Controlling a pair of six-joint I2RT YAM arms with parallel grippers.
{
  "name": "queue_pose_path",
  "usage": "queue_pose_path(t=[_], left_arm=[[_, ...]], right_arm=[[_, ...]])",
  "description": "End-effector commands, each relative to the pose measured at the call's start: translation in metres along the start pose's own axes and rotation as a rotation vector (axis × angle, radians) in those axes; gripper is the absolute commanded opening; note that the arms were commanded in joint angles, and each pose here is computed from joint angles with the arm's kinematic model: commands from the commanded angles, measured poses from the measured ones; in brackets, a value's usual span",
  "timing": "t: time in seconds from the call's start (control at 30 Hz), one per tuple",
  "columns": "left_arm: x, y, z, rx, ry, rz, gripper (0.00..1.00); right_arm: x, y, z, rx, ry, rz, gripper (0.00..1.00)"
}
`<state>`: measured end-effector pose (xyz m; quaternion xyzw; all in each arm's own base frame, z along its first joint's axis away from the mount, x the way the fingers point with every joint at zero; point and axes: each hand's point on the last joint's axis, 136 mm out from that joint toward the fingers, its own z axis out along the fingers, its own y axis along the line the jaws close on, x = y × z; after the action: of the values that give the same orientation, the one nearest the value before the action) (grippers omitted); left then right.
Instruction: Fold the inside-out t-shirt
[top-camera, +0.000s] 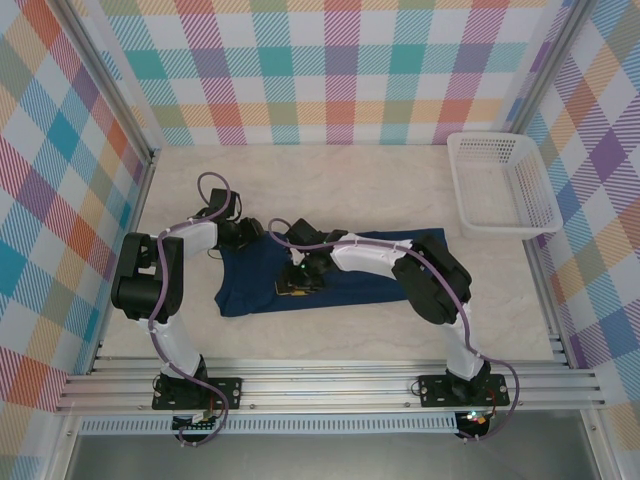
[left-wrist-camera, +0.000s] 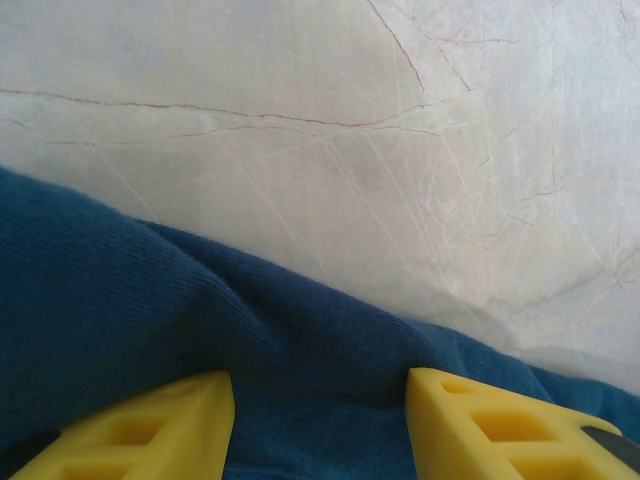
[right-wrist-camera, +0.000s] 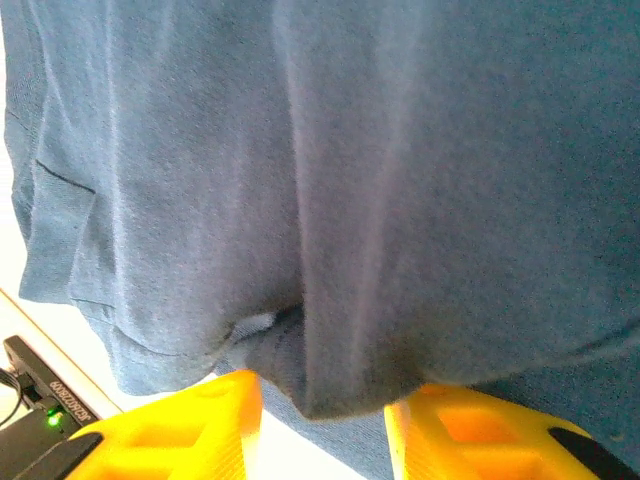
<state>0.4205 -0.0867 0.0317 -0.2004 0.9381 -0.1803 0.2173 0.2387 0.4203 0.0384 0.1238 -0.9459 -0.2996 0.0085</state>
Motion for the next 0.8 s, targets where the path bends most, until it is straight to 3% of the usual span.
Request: queue_pose_path(t=[0.0,0.1,0.23,0.4,0.6,0.77], left_arm=[[0.012,0.017,0.008,-0.065,0.048,0.005,0.5],[0.012,0.017,0.008,-0.065,0.048,0.007,0.5],[0.012,0.018,0.009,-0.069,0.047,0.009,0.5],[0.011,0.019,0.009,-0.08,0.045,0.015,0.5],[0.009,0.022,0.011,-0.096,0.044,0.025,0.5],[0.008,0.019,0.012,-0.087,0.047,0.026,0.5]], right_arm=[[-0.006,0.008,0.005,-0.018,-0.011,0.003,0.36],[-0.006,0.005,0.005,-0.01,-0.019,0.004,0.29],[-0.006,0.005,0.0,-0.003,-0.027,0.004,0.12],[0.012,0.0,-0.015,0.01,-0.006,0.017,0.05],[0.034,-0.011,-0.022,0.018,0.038,0.043,0.08],[0.035,-0.02,-0.018,0.054,0.053,0.036,0.25]])
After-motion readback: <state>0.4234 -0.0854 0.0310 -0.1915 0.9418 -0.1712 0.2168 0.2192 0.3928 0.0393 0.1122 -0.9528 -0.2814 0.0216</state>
